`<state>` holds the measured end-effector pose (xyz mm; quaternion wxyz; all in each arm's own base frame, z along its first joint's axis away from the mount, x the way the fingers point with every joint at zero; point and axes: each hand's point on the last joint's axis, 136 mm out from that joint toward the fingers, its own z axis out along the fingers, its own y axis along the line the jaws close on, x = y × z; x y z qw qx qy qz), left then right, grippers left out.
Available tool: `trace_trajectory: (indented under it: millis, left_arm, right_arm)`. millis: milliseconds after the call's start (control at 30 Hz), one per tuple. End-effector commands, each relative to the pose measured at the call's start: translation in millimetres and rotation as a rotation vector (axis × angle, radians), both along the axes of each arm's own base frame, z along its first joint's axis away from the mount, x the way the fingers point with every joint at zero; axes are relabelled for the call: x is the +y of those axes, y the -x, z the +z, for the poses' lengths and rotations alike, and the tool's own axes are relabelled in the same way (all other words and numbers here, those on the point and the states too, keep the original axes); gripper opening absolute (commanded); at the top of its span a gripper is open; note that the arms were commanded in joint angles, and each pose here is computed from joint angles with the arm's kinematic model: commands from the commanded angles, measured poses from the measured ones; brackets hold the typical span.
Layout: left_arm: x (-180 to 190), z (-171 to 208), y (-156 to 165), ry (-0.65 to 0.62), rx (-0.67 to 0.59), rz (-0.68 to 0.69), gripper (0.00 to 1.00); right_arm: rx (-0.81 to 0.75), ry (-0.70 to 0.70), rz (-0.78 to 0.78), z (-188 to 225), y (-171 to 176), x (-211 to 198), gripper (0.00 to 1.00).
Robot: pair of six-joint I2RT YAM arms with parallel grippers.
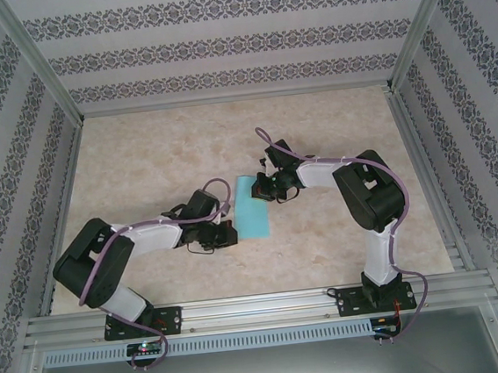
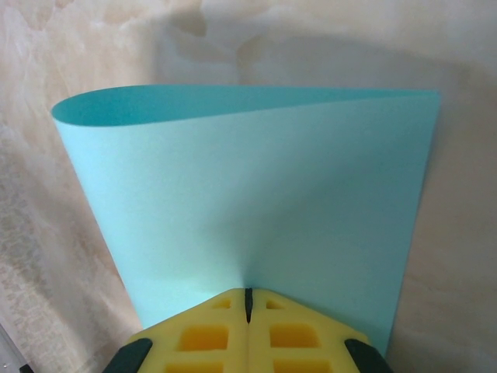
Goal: Fold a paper plane with a square sheet of paper (fold left side to right side)
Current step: First fold the square sheet of paper in half at the center of the table.
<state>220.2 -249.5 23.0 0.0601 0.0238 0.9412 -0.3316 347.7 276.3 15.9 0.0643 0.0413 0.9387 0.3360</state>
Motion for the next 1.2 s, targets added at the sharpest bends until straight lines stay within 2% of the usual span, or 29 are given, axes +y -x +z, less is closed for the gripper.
trace_trajectory:
  millis: [0,233,533,867,1167]
  left_arm:
    - [-2,27,-7,0.045,-0.024,0.023,0.07]
    - [-6,48,-49,0.076,-0.073,0.01,0.06]
    - [-21,24,-79,0.059,-0.087,-0.027,0.03]
    - [-17,-5,-77,0.049,-0.075,-0.008,0.02]
    - [-3,-19,-51,0.054,-0.079,-0.009,0.02]
  right_arm:
    - [0.078,0.122,-0.01,-34,15,-20,0.03]
    - [0.08,0.12,-0.008,-34,15,-19,0.03]
    - [0.08,0.121,-0.004,-34,16,-19,0.03]
    - [0.081,0.122,0.0,-33,18,-19,0.03]
    - [0.084,0.128,0.001,-35,18,-21,0.03]
